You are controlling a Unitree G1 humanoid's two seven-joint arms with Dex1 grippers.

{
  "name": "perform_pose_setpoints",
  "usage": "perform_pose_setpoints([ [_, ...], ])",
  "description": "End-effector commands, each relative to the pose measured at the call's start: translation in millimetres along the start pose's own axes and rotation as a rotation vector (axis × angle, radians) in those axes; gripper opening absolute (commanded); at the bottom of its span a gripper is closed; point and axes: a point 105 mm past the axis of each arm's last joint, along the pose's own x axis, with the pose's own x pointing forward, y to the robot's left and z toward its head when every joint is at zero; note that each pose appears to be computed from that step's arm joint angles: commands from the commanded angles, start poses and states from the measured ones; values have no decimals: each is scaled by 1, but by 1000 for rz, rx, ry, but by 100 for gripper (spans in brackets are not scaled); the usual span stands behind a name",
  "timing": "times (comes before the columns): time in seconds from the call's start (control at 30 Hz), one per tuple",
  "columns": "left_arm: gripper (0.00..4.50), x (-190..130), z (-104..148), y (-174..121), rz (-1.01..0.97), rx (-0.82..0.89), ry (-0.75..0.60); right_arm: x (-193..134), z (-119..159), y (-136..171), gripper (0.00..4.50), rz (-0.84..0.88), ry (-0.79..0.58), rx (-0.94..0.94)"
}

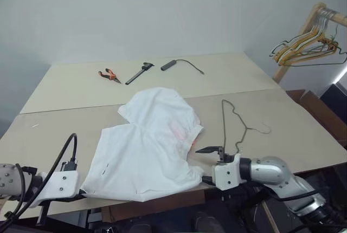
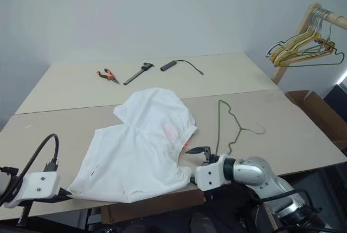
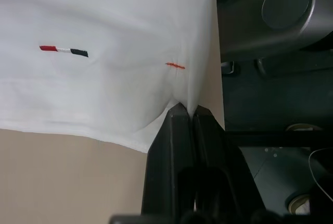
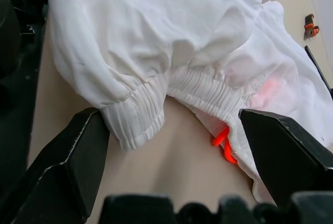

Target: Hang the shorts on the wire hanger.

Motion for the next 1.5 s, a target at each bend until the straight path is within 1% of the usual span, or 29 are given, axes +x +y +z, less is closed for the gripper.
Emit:
perform_pose_setpoints([
  [0.03,0,-11,2,8,33,14,12,2,6,-10,448,-69,-20,-52],
  [0.1,0,-12,1,9,36,12,19,5,9,-10,448,-73,-42,-62],
  [0.2,0,-12,1,10,44,15,19,6,12,-8,387,-59,-74,-75],
  [0.37,0,-11,4,11,55,18,10,1,13,-10,214,-53,-108,-86],
  [0.5,0,-9,4,11,59,16,5,-3,13,-12,65,-58,-130,-100],
  [0.57,0,-8,4,11,62,17,1,-7,13,-14,3,-59,-135,-111],
  [0.67,0,-7,5,11,66,19,-2,-12,11,-18,3,-57,-131,-123],
  [0.8,0,-5,7,12,70,35,-16,-25,7,-24,3,9,-110,-86],
  [0.87,0,-4,14,17,62,56,-48,-35,5,-34,3,59,-95,-72],
  [0.93,0,-7,30,30,55,67,-143,-42,1,-57,3,57,-82,-35],
  [0.97,0,-12,43,47,90,64,-218,-43,-1,-74,3,30,-75,-18],
  [1.0,0,-20,57,75,166,62,-294,-43,-5,-100,3,-27,-63,-13],
  [1.07,0,-44,84,132,330,102,-402,-41,-14,-154,3,-157,-12,-18],
  [1.17,0,-91,122,223,690,120,-493,-39,-31,-242,3,-399,152,-48],
  [1.2,0,-111,133,252,842,98,-496,-42,-32,-269,3,-493,200,-51],
  [1.23,0,-131,142,274,979,91,-475,-46,-31,-292,3,-589,252,-60],
  [1.27,0,-156,152,293,1159,114,-430,-52,-28,-315,3,-701,311,-91],
  [1.3,0,-181,160,306,1317,97,-409,-60,-20,-335,3,-819,343,-118],
  [1.33,0,-212,170,313,1494,68,-422,-73,-9,-356,3,-963,351,-121],
  [1.37,0,-243,176,314,1692,59,-406,-85,4,-371,3,-1104,344,-146],
  [1.4,0,-266,179,311,1846,58,-373,-96,16,-381,3,-1215,322,-170],
  [1.43,0,-292,185,302,2013,97,-341,-108,28,-390,3,-1328,275,-168],
  [1.47,0,-319,193,289,2171,126,-374,-120,39,-395,3,-1429,224,-166],
  [1.5,0,-338,198,277,2282,146,-404,-127,47,-398,3,-1491,185,-172],
])
